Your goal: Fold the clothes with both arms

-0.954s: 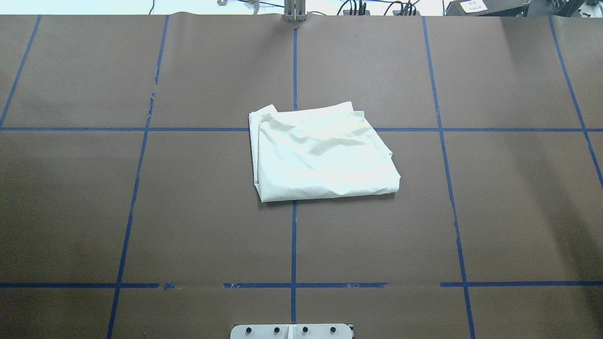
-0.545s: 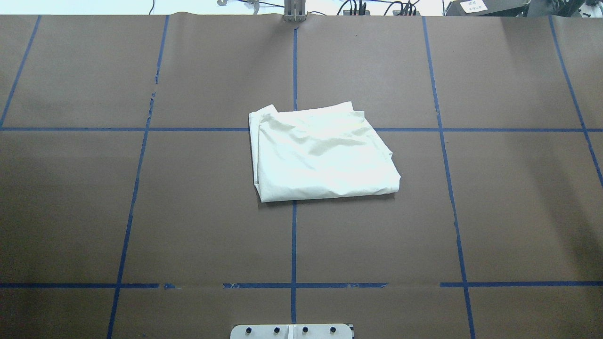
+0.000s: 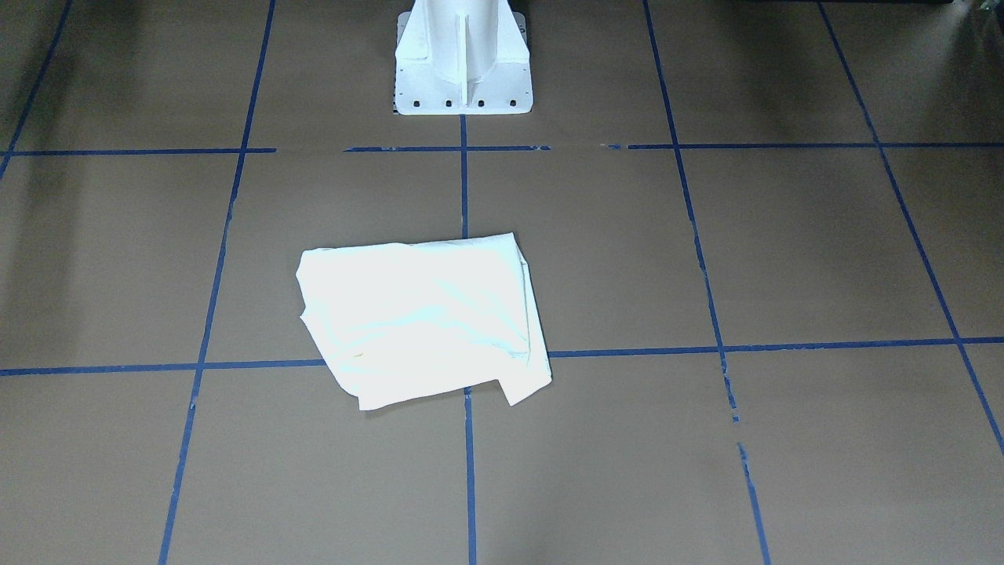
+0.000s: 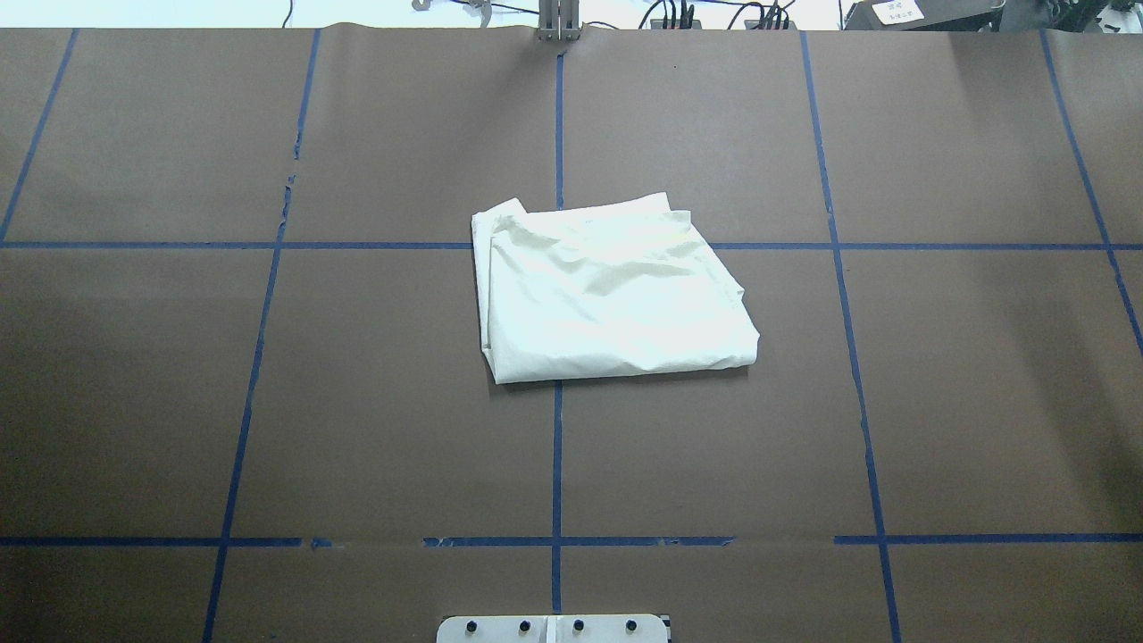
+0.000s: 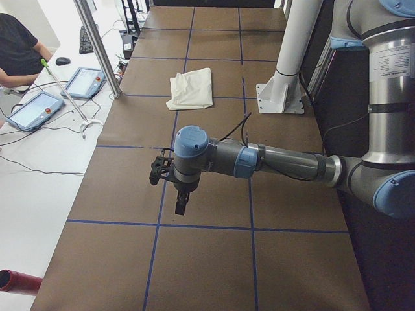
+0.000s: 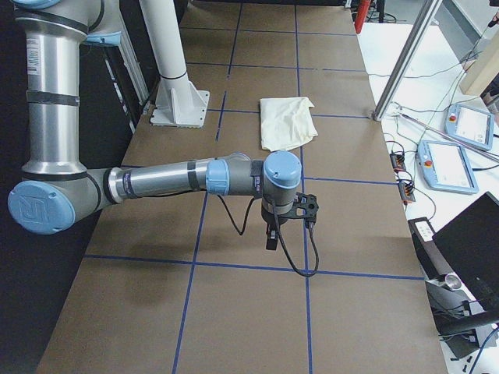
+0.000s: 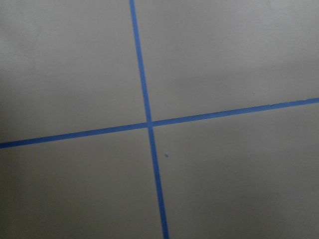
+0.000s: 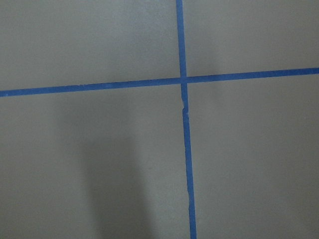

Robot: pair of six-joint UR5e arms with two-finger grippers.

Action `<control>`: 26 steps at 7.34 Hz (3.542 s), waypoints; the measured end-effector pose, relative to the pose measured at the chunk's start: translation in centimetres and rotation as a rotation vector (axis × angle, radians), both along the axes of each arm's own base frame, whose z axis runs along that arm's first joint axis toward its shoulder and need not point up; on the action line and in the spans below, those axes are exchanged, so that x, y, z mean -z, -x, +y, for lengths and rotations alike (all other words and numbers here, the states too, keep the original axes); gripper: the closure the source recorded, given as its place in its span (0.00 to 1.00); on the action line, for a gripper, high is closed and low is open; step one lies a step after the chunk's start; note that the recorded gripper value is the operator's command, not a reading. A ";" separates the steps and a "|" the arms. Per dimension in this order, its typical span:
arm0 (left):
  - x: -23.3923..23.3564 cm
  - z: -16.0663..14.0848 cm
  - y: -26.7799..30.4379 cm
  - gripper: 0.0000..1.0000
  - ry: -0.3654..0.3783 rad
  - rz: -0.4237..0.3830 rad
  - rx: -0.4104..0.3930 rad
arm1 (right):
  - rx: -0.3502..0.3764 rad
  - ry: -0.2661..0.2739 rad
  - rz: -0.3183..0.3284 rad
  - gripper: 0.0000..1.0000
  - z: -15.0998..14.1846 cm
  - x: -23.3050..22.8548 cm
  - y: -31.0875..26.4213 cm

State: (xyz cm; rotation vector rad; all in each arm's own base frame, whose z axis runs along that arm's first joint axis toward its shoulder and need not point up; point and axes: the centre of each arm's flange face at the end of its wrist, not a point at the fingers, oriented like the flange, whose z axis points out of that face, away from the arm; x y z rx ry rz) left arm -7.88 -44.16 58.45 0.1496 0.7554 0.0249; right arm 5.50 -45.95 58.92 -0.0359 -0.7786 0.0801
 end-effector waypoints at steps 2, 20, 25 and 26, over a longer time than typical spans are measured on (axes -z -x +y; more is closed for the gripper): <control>-0.9 1.1 -0.1 0.00 0.116 -0.009 -0.004 | 0.001 0.013 -0.001 0.00 0.0 -0.7 0.0; -2.4 0.8 -1.9 0.00 0.040 -0.032 -0.183 | -0.001 -0.016 0.003 0.00 0.2 0.0 0.1; -3.5 0.7 -1.9 0.00 0.062 -0.028 -0.184 | 0.004 0.027 0.011 0.00 1.7 -2.4 0.0; -3.4 0.6 -1.9 0.00 0.060 -0.028 -0.184 | 0.011 0.022 0.028 0.00 2.1 -2.8 -0.1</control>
